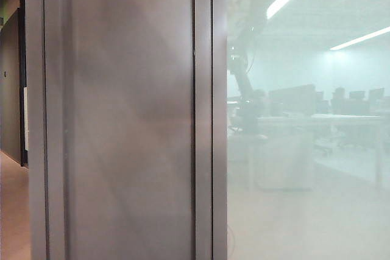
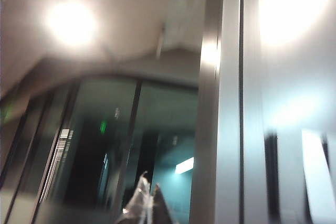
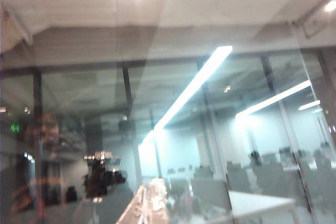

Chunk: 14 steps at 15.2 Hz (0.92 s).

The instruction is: Raise the arm to find the leftmost switch on the wall and turn off the lights.

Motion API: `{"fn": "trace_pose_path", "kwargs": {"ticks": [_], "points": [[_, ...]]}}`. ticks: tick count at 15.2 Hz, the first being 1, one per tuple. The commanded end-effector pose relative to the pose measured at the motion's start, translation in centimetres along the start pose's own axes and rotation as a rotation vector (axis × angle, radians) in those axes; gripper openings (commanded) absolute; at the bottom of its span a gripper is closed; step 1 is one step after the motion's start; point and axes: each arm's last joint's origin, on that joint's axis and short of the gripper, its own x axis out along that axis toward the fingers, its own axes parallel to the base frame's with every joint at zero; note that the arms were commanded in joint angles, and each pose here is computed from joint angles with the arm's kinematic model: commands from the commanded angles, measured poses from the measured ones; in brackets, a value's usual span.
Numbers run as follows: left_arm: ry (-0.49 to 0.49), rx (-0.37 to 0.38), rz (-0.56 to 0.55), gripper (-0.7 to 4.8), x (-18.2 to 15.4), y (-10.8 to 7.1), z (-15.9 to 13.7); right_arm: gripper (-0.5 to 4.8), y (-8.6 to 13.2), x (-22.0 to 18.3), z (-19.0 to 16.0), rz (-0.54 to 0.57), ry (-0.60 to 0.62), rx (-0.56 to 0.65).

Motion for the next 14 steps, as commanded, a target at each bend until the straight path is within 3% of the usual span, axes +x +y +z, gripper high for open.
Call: {"fn": "trace_pose_path", "kwargs": {"ticks": [1,2,5,8,11,14], "points": [[-0.009,0.004,-0.007,-0.05,2.6,0.1,-1.4,-0.01,0.7,3.5,0.7,0.002,-0.031,-0.082],[-0.002,0.004,-0.007,-0.05,3.4,0.1,-1.9,-0.01,0.9,4.6,0.8,0.002,-0.029,-0.096],[0.034,-0.002,-0.009,-0.05,4.3,0.1,-3.3,-0.01,2.1,7.4,-0.4,0.226,0.038,-0.102],[0.034,-0.003,-0.046,-0.05,4.3,0.0,-3.3,-0.01,3.3,7.9,-1.2,0.494,0.042,0.006],[0.036,-0.003,-0.053,-0.05,4.3,0.0,-3.3,-0.01,4.5,7.7,-1.7,0.82,0.015,0.027],[0.036,-0.003,-0.055,-0.05,4.3,0.0,-3.3,-0.01,4.8,7.3,-1.7,0.998,0.036,0.053]]}}
